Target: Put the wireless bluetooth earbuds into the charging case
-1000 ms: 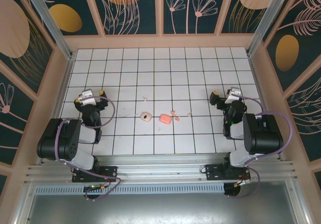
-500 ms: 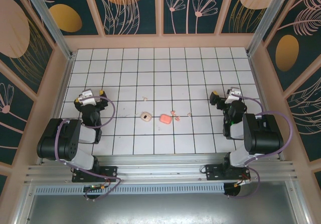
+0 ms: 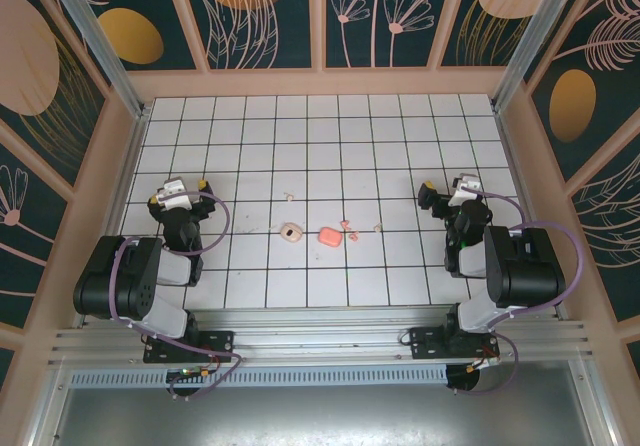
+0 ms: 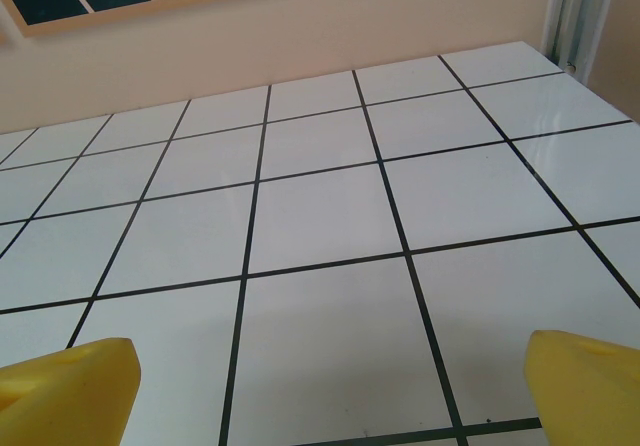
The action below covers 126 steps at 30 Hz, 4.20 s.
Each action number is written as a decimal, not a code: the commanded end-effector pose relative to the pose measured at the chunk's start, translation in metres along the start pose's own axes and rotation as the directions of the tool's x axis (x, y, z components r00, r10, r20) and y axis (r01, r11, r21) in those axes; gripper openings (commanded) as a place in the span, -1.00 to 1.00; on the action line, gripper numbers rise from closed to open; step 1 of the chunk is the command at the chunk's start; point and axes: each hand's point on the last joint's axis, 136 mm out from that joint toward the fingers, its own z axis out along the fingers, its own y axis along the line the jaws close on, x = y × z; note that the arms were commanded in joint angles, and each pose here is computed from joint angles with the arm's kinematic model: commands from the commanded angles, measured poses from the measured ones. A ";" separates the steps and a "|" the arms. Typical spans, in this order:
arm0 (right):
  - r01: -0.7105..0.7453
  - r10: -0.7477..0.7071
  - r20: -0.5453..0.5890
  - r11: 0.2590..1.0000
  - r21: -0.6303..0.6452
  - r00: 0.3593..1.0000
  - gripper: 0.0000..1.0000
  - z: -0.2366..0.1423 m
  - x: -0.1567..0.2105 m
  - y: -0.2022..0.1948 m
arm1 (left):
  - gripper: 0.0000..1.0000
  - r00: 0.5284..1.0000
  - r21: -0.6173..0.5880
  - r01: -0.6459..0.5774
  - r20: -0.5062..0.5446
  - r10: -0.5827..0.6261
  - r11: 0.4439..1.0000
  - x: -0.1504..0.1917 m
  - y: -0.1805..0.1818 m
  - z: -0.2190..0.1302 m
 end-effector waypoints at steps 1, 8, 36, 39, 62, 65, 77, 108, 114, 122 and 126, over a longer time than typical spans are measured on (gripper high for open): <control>0.024 -0.024 0.053 1.000 0.001 0.998 0.98 0.002 -0.014 0.001 | 0.98 0.998 0.003 0.029 0.053 -0.029 1.000 -0.016 0.000 0.002; 0.024 -0.024 0.051 1.000 0.001 0.998 0.98 0.003 -0.016 0.001 | 0.97 0.998 0.005 0.029 0.054 -0.029 1.000 -0.016 0.000 0.001; -0.384 0.314 -0.671 0.922 0.047 0.672 0.98 -0.053 -0.034 0.177 | 0.41 0.925 0.355 -0.007 -0.353 0.141 0.935 -0.046 -0.117 0.019; -0.389 0.311 -0.740 0.918 0.073 0.596 0.98 -0.064 -0.015 0.200 | 0.40 0.906 0.351 -0.016 -0.390 0.162 0.936 -0.042 -0.117 0.017; -0.137 0.239 -0.952 0.967 0.215 0.193 0.47 -0.107 0.110 0.283 | 0.47 0.892 0.304 0.038 -0.439 0.105 0.952 -0.039 -0.115 0.018; -0.132 0.230 -0.955 0.969 0.208 0.189 0.53 -0.104 0.116 0.288 | 0.46 0.892 0.293 0.041 -0.442 0.097 0.955 -0.040 -0.113 0.018; -0.074 0.199 -0.956 0.980 0.187 0.216 0.50 -0.077 0.123 0.292 | 0.46 0.897 0.285 0.023 -0.429 0.106 0.958 -0.048 -0.109 0.014; 0.038 0.103 -0.982 0.993 0.110 0.156 0.47 -0.081 0.147 0.288 | 0.47 0.890 0.334 0.021 -0.435 0.135 0.942 -0.041 -0.117 0.014; 0.018 0.090 -0.986 0.996 0.093 0.142 0.36 -0.087 0.157 0.292 | 0.46 0.891 0.336 0.023 -0.433 0.133 0.942 -0.042 -0.116 0.012; -0.070 0.087 -0.962 0.995 0.071 0.258 0.17 -0.078 0.134 0.300 | 0.38 0.905 0.419 0.070 -0.408 0.119 0.905 -0.051 -0.130 -0.001; -0.217 0.110 -0.913 0.976 0.024 0.392 0.16 -0.065 0.097 0.314 | 0.32 0.947 0.541 0.096 -0.309 0.091 0.836 -0.060 -0.148 -0.019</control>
